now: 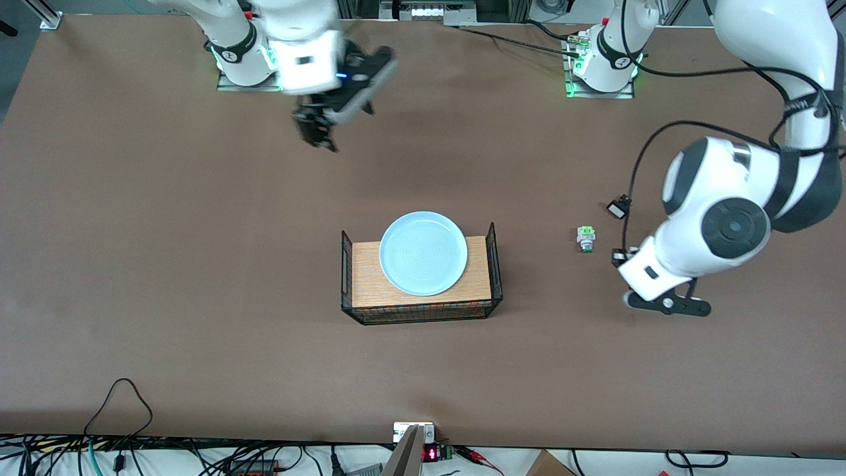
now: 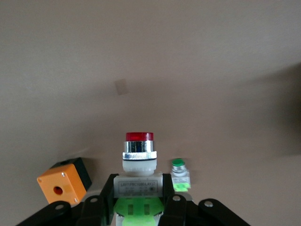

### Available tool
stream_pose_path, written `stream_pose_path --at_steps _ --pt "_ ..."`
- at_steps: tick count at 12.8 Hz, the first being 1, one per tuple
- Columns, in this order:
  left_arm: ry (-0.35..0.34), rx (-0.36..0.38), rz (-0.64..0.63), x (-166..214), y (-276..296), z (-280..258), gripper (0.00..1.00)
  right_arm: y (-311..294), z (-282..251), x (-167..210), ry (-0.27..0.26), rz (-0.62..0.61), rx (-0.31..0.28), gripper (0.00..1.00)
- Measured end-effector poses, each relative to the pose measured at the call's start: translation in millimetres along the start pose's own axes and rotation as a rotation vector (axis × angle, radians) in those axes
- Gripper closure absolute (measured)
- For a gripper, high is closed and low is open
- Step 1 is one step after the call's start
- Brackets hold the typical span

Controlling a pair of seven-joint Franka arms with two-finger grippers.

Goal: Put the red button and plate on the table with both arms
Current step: 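Carry the button toward the orange box while the right gripper reaches the plate, then lower the button onto the table while the right gripper grasps the plate rim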

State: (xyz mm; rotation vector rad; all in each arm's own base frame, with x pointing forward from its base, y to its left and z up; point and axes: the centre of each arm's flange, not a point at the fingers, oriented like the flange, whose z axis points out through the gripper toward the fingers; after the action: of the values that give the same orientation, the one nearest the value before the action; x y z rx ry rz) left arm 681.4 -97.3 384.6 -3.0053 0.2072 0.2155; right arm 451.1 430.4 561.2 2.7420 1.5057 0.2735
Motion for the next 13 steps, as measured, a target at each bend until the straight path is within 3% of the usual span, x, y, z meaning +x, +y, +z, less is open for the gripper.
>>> stream_pose_path --at_steps 3,6,10,13 --pt "-0.006 -0.027 0.029 -4 -49 60 0.59 -60 64 39 0.022 -0.150 -0.082 0.00" --pt "-0.006 -0.053 0.044 -18 -76 119 0.59 -54 129 53 0.020 -0.190 -0.127 0.00" --pt "0.067 -0.082 0.055 -40 -77 184 0.59 -40 215 64 0.071 -0.209 -0.145 0.00" --pt "0.084 -0.094 0.060 -52 -78 207 0.59 -28 248 64 0.095 -0.212 -0.157 0.03"
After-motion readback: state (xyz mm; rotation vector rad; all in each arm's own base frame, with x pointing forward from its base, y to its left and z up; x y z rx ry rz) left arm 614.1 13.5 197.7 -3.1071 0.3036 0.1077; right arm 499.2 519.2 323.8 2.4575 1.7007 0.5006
